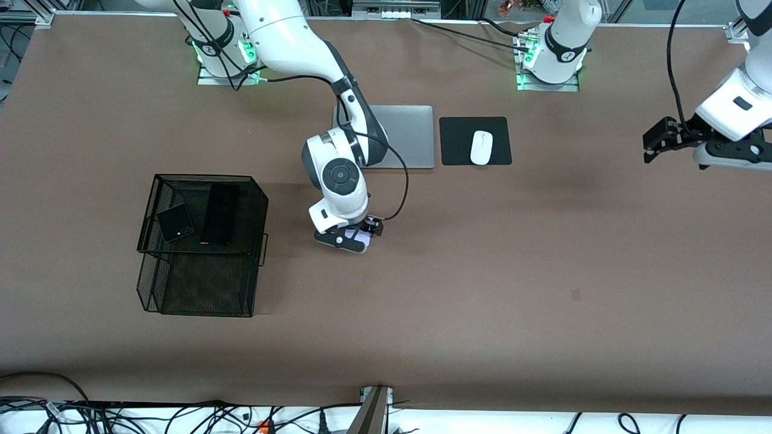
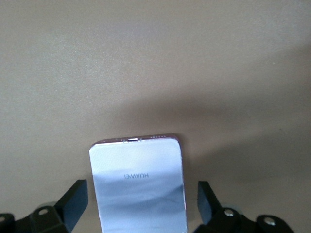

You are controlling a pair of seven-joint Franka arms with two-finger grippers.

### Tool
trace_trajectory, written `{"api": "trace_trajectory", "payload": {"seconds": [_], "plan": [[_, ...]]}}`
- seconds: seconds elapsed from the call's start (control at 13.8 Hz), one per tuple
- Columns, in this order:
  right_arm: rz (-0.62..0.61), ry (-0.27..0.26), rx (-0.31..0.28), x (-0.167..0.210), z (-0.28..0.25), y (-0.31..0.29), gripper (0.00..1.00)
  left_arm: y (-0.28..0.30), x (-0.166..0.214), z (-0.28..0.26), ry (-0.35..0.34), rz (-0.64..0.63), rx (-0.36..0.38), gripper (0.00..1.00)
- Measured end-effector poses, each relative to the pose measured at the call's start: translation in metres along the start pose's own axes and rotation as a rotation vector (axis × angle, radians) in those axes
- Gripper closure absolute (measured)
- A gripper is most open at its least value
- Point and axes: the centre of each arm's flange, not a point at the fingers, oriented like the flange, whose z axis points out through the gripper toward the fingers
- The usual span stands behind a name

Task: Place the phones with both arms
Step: 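Grasp the white phone with the right gripper while the left gripper withdraws, then carry the white phone with the right gripper and lower it into the organizer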

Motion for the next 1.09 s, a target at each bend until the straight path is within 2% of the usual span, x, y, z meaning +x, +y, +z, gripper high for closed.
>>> {"api": "trace_trajectory", "payload": {"seconds": [0.36,0.51,0.8,0.94,1.09], "plan": [[-0.004,0.017,0.004,-0.002,0.015,-0.001,0.0,0.004,0.008,0.0,0.002,0.009,0.0,0.0],[-0.005,0.019,0.005,-0.002,0.015,-0.002,0.16,0.007,0.008,0.0,-0.003,0.014,-0.001,0.0],[-0.013,0.017,0.01,-0.002,0.009,-0.005,0.16,0.007,0.007,0.0,-0.009,0.013,-0.001,0.0],[-0.016,-0.012,-0.001,0.001,-0.023,-0.009,0.16,0.007,0.008,-0.001,-0.008,0.014,-0.001,0.0],[-0.033,-0.042,-0.007,0.015,-0.091,-0.004,0.16,0.008,0.008,-0.001,-0.008,0.016,-0.001,0.0]]}}
